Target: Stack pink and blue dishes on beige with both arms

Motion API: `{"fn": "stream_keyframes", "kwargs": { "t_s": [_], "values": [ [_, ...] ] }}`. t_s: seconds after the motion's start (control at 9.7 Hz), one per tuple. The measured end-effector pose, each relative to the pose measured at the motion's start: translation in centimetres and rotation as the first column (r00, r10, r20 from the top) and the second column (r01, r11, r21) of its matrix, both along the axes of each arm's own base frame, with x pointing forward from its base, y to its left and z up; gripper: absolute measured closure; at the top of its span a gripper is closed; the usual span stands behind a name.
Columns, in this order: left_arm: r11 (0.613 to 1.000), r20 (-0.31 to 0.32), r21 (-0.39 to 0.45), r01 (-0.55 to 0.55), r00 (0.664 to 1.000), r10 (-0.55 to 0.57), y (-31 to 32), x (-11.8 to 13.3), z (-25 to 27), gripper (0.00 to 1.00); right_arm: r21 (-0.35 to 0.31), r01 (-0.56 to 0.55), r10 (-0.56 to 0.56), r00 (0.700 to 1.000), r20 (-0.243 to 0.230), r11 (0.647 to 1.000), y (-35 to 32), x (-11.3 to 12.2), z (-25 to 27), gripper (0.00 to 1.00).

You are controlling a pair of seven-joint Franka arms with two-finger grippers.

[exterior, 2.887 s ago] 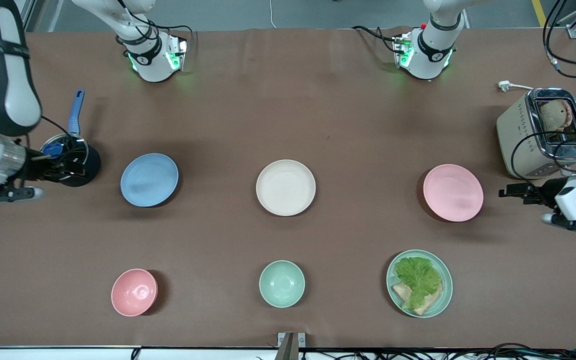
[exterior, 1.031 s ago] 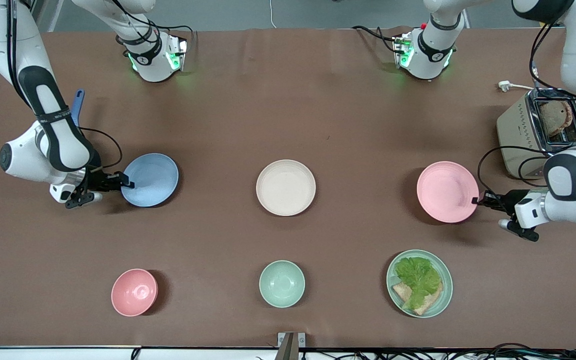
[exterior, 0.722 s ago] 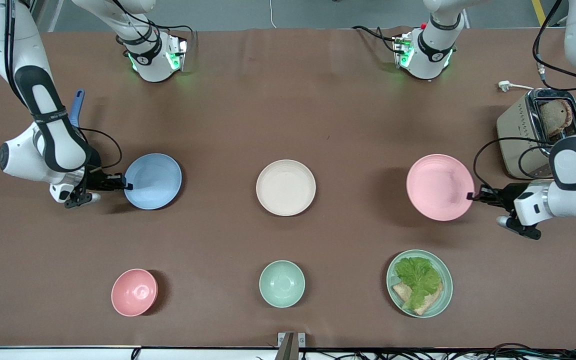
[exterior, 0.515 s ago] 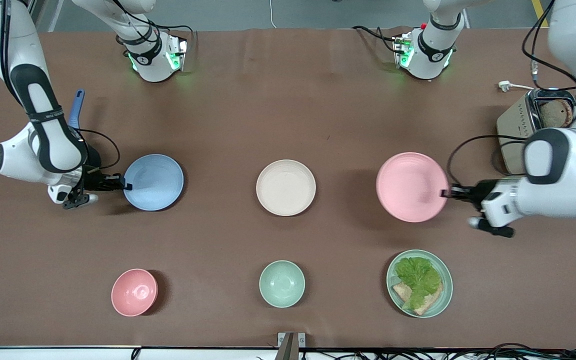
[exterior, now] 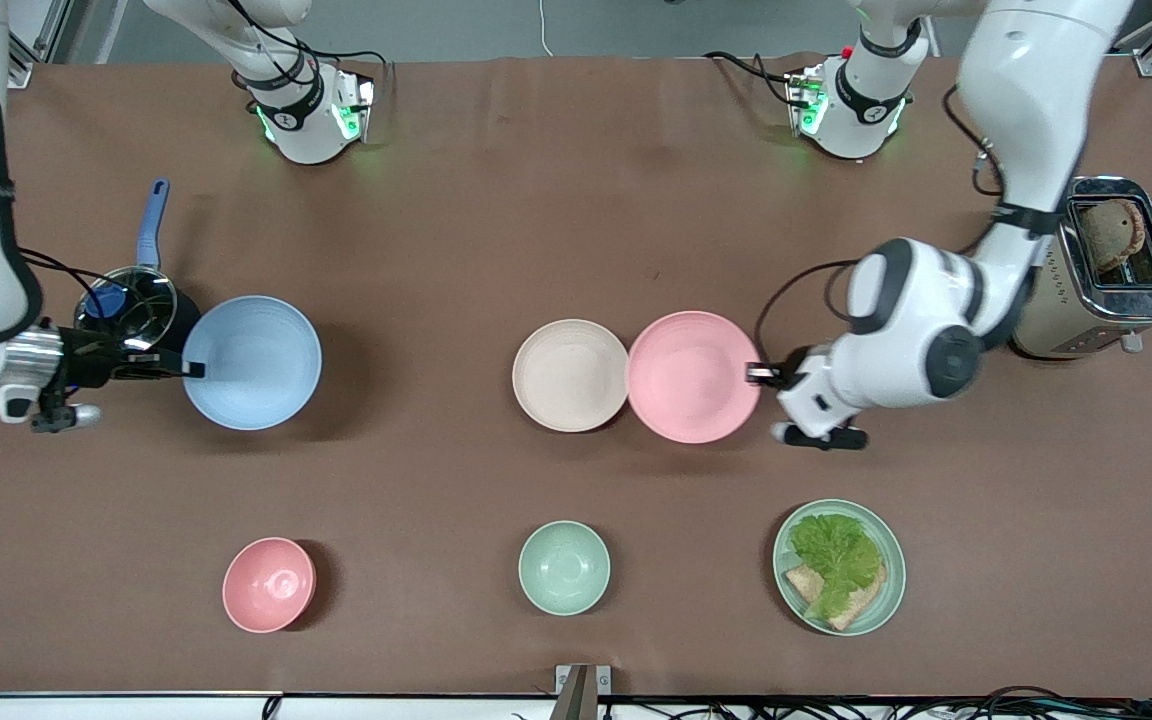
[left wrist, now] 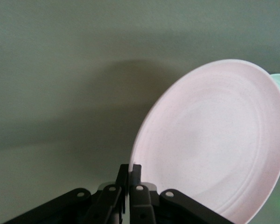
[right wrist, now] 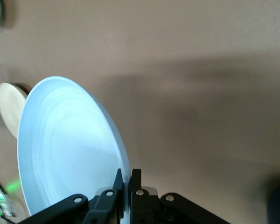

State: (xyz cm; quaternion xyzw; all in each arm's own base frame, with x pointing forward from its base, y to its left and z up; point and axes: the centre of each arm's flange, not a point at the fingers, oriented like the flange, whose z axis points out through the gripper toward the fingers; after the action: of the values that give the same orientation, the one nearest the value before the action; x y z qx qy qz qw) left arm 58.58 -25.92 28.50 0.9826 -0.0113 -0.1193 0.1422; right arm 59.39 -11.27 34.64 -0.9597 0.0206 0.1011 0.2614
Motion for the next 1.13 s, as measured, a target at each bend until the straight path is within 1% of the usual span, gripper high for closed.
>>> {"fn": "stream_keyframes", "kwargs": {
  "t_s": [0.1, 0.31, 0.52, 0.62, 0.82, 1.03, 1.13],
  "values": [
    [1.000, 0.008, 0.015, -0.023, 1.000, 0.023, -2.7, -1.4, -0.6, 0.96, -0.015, 0.027, -0.027, 0.999, -0.023, 1.000, 2.1, 0.8, 2.2, 0.93],
    [0.996, 0.026, 0.058, -0.064, 0.998, 0.063, -7.4, -4.0, -1.9, 0.96, -0.044, 0.070, -0.072, 0.996, -0.059, 0.997, 8.6, 2.1, 3.9, 0.93],
    [0.992, 0.043, 0.072, -0.104, 0.994, 0.101, -10.9, -5.8, -3.5, 0.96, -0.079, 0.125, -0.129, 0.990, -0.050, 0.989, 15.9, 3.0, 4.0, 0.93],
    [0.992, 0.049, 0.066, -0.109, 0.993, 0.106, -12.2, -6.5, -4.2, 0.96, -0.088, 0.155, -0.159, 0.987, -0.040, 0.984, 19.1, 2.9, 3.3, 0.93],
    [0.993, 0.054, 0.065, -0.102, 0.994, 0.098, -13.5, -7.4, -5.6, 0.96, -0.096, 0.187, -0.190, 0.982, -0.020, 0.978, 25.3, 1.5, 0.9, 0.93],
    [0.993, 0.067, 0.060, -0.103, 0.993, 0.099, -13.7, -7.4, -6.8, 0.94, -0.101, 0.209, -0.209, 0.978, 0.008, 0.973, 30.0, -0.9, -1.9, 0.93],
    [0.993, 0.072, 0.055, -0.108, 0.992, 0.104, -13.7, -7.3, -7.2, 0.84, -0.102, 0.220, -0.219, 0.976, 0.015, 0.970, 32.2, -2.3, -3.0, 0.93]
  ]
}}
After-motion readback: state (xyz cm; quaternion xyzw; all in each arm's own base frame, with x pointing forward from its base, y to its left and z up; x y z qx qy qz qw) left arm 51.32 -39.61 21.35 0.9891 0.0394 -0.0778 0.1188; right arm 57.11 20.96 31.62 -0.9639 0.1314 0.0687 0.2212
